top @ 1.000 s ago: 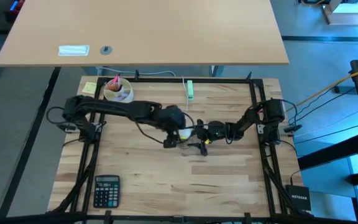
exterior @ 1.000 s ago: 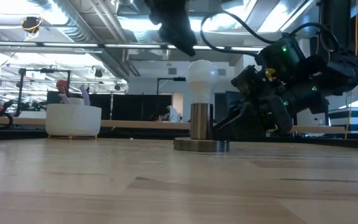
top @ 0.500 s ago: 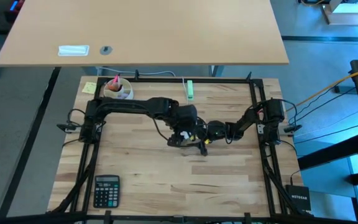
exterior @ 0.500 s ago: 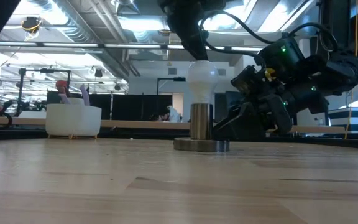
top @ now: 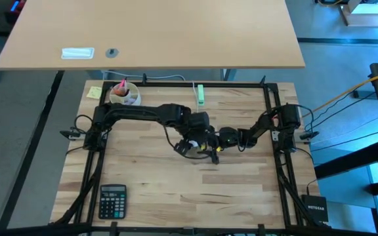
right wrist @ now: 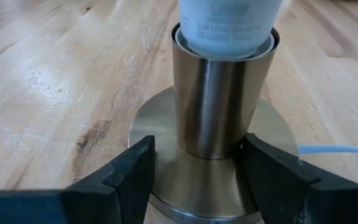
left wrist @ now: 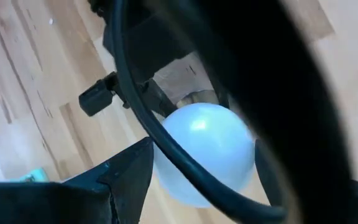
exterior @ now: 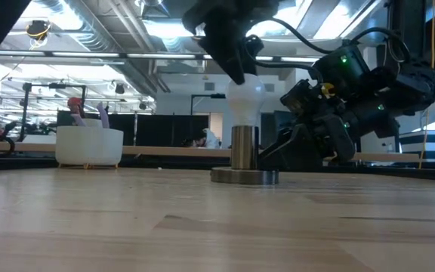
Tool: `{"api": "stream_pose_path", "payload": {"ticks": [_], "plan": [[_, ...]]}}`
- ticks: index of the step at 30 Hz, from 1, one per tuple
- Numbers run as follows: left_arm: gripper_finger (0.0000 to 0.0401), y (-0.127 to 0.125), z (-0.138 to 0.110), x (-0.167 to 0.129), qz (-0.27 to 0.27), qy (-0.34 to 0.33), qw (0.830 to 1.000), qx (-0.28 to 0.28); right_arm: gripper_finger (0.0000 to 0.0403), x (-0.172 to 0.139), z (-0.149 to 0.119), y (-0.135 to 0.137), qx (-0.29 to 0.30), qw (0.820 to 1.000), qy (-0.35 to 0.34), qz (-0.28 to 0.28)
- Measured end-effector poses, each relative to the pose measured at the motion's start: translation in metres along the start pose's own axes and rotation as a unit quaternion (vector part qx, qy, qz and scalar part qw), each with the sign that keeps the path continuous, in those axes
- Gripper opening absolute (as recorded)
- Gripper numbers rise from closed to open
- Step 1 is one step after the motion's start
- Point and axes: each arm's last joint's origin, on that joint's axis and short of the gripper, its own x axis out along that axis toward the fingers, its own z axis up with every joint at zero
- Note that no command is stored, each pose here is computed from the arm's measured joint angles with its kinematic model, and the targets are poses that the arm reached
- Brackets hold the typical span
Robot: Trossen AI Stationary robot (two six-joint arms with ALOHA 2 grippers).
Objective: Screw lightbulb
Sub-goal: Remove the lightbulb from the lamp
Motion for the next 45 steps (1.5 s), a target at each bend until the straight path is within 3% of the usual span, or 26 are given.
{"api": "stream_pose_path", "payload": {"ticks": [10, 17, 27, 40, 45], "plan": [[0.0263, 0.001, -0.001, 0.005, 0.003, -0.003, 0.998, 0.058, 0.0233, 0.000, 0.000, 0.000, 0.001, 1.000, 0.000, 0.000], [0.0263, 0.005, -0.002, 0.005, 0.008, -0.007, 0.999, -0.030, 0.0233, 0.000, 0.000, 0.000, 0.001, 1.000, 0.000, 0.000], [0.0263, 0.005, -0.002, 0.001, 0.011, -0.007, 0.997, -0.077, 0.0233, 0.000, 0.000, 0.000, 0.001, 1.000, 0.000, 0.000], [0.0262, -0.007, -0.009, -0.039, 0.022, -0.003, 0.994, -0.106, 0.0233, 0.000, 0.000, 0.000, 0.000, 1.000, 0.000, 0.000], [0.0262, -0.008, -0.012, -0.066, 0.040, -0.027, 0.986, -0.160, 0.0233, 0.000, 0.000, 0.000, 0.001, 1.000, 0.000, 0.000]]}}
